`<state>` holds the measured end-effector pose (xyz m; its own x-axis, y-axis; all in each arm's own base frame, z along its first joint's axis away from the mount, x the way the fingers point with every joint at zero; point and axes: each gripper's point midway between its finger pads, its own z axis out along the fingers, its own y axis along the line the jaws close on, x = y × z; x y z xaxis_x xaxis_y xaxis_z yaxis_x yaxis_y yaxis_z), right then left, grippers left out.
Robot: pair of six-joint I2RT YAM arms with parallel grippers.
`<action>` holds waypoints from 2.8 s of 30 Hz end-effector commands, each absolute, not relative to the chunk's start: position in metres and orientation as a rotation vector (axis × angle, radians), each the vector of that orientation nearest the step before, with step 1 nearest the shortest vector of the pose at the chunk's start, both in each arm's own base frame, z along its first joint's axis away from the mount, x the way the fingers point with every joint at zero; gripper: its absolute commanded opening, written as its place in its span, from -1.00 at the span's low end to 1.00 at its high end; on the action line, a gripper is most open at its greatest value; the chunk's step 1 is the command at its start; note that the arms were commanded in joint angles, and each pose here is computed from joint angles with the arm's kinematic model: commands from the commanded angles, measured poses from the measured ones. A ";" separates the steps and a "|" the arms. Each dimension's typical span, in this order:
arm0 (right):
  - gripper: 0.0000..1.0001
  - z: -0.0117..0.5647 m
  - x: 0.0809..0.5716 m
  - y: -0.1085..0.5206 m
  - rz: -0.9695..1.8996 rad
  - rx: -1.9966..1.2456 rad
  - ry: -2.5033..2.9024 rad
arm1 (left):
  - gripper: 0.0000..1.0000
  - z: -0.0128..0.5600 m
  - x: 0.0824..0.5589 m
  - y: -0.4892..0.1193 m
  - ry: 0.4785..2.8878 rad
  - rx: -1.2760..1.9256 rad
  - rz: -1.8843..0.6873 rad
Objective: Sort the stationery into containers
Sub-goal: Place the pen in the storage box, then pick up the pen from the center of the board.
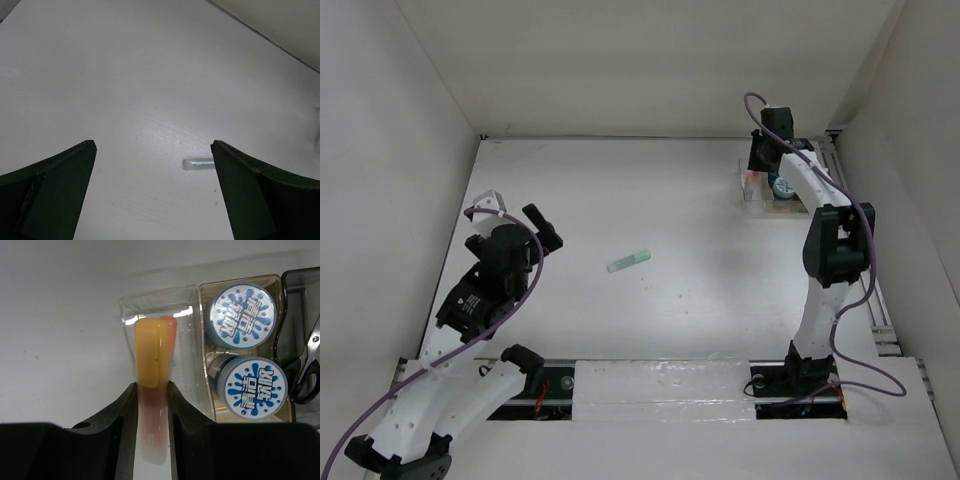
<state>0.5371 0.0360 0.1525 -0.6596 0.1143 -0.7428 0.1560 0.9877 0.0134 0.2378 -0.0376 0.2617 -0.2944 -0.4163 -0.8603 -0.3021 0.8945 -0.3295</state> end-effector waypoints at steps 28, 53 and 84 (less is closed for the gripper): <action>1.00 0.232 0.499 0.168 0.217 -0.229 2.137 | 1.00 0.268 0.244 -0.039 1.877 -0.529 -0.125; 1.00 0.073 0.342 0.361 0.157 0.682 2.373 | 1.00 0.273 0.237 -0.021 1.830 -0.632 -0.075; -1.00 -0.010 0.321 0.362 0.076 0.739 2.538 | 1.00 0.284 0.229 -0.020 1.790 -0.616 -0.125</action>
<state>0.3329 0.3619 0.0281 -0.6783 0.5373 -0.5012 0.4953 0.8382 0.2283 0.2262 -0.0237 0.2743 -0.2170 -0.4625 -0.8596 -0.3302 0.8635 -0.3813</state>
